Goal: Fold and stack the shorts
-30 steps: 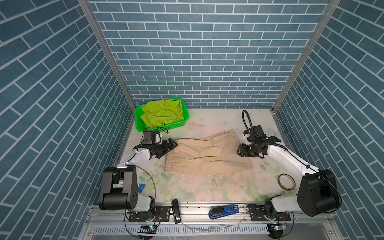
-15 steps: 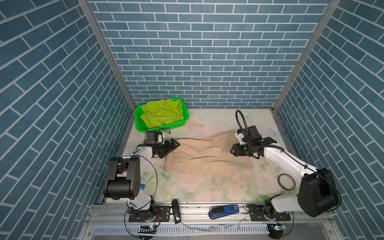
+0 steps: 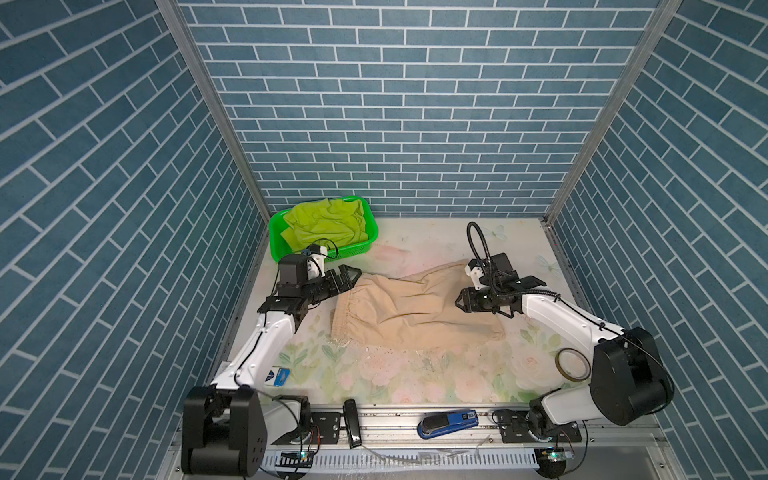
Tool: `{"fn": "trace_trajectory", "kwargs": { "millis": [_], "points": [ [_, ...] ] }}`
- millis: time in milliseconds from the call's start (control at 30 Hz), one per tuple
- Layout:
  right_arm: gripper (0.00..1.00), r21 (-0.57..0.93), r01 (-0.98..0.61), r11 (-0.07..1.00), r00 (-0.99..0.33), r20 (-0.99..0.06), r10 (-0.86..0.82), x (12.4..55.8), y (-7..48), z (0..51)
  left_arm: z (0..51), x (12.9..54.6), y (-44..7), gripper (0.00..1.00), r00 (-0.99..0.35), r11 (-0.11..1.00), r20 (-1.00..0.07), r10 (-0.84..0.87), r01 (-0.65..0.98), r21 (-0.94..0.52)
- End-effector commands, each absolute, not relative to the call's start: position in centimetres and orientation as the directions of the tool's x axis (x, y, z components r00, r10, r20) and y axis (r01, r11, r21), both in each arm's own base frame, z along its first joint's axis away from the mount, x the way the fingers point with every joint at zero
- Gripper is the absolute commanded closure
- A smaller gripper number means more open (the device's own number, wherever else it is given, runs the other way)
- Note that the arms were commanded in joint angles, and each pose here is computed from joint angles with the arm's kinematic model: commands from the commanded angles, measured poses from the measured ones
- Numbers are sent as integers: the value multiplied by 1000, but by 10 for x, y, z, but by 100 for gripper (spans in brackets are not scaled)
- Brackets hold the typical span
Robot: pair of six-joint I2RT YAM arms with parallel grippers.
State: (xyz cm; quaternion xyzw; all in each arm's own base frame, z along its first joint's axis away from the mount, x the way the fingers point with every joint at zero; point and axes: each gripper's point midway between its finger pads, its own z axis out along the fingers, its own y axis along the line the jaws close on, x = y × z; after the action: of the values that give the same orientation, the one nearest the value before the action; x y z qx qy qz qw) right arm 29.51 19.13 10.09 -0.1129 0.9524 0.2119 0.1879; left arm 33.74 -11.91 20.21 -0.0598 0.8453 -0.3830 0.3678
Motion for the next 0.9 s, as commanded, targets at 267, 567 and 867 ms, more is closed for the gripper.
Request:
{"fn": "trace_trajectory", "kwargs": {
  "millis": [267, 567, 867],
  "points": [
    [46, 327, -363, 872, -883, -418, -211, 289, 203, 100, 151, 293, -54, 0, -754, 903, -531, -387, -192, -386],
    [44, 242, -565, 789, -764, -515, -389, 274, 254, 125, 135, 348, -91, 0, -755, 802, -514, -408, -27, -596],
    [41, 321, -404, 857, -862, -448, -238, 267, 246, 92, 183, 337, -150, 0, -776, 788, -557, -297, 130, -602]
  ]
}}
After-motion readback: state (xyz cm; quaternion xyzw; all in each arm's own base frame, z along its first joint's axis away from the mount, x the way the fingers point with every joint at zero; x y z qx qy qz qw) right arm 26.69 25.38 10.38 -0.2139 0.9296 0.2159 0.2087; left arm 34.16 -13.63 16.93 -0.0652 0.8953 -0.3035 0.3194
